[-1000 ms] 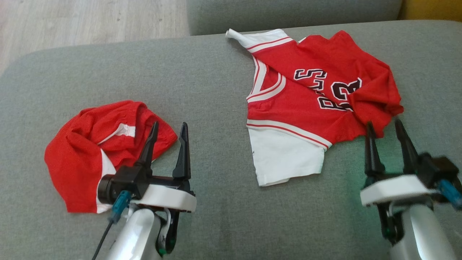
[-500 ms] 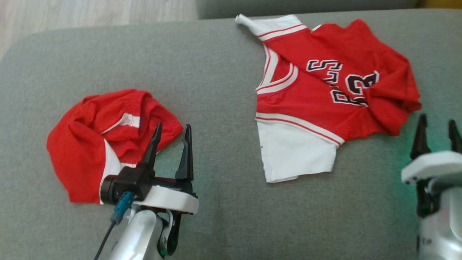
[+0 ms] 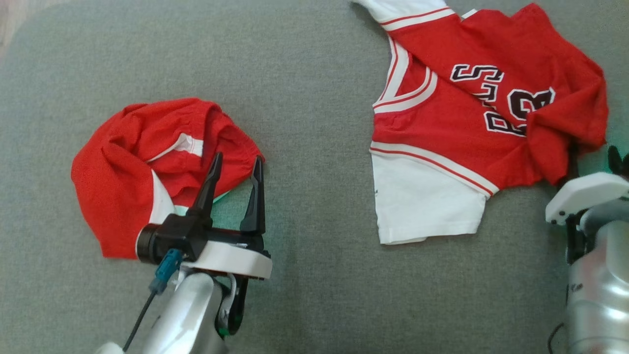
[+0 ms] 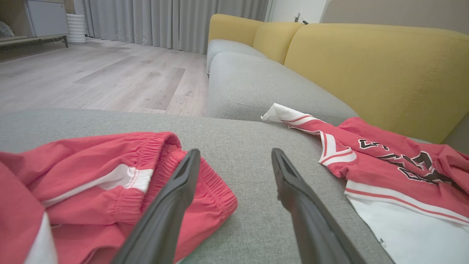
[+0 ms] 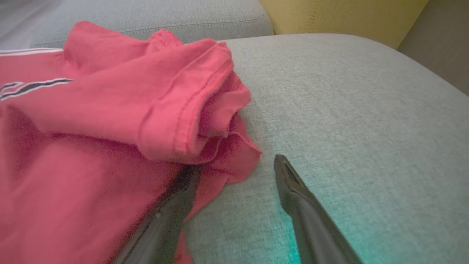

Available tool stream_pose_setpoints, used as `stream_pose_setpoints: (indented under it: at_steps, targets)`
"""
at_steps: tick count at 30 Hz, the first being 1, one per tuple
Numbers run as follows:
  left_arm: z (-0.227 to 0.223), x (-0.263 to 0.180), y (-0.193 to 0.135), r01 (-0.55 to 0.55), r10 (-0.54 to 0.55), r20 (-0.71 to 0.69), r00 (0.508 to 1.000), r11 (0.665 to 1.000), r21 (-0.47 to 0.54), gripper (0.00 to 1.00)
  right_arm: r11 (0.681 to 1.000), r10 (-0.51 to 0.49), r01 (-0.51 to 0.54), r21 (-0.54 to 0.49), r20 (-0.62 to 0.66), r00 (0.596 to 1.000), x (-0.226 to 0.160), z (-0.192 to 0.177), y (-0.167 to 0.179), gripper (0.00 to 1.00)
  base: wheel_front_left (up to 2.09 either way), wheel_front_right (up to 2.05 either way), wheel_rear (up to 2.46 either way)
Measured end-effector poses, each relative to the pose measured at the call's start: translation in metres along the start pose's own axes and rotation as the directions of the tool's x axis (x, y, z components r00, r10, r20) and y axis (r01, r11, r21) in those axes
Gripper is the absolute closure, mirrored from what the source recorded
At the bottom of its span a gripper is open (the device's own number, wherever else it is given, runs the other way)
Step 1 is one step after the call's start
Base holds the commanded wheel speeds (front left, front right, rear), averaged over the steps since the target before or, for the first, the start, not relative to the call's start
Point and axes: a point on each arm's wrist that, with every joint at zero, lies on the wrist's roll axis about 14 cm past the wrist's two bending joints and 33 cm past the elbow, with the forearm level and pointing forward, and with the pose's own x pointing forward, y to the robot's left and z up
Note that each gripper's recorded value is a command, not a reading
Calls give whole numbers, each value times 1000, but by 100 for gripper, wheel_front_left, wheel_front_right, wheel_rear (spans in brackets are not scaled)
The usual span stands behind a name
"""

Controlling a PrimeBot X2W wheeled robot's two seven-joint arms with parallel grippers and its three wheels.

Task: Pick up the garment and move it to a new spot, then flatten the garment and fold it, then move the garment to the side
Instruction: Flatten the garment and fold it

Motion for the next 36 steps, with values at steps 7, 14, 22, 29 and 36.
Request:
stream_pose_setpoints:
  at_steps: [7, 14, 22, 29, 36]
  targets:
    - [-1, 6, 3, -5, 5, -2, 1000, 1000, 2, 0, 997, -14, 13, -72, -16, 1000, 12, 3, -1, 100, 0, 0, 0]
    - [3, 8, -5, 17, -17, 11, 1000, 1000, 1, 0, 990, -98, 99, -100, 11, 995, 2, 13, -35, 100, 0, 0, 0]
    - [12, 11, -22, 64, -64, 34, 997, 998, -3, 0, 936, -306, 301, -182, 0, 952, -27, 31, -131, 100, 0, 0, 0]
    - [15, 10, -25, 67, -67, 40, 997, 998, -3, 0, 893, -400, 395, -217, 23, 916, -44, 44, -163, 0, 0, 0, 0]
    - [23, 6, -26, 67, -67, 62, 996, 998, 3, 0, 898, -358, 394, -197, 195, 913, -49, 81, -140, 0, 0, 0, 0]
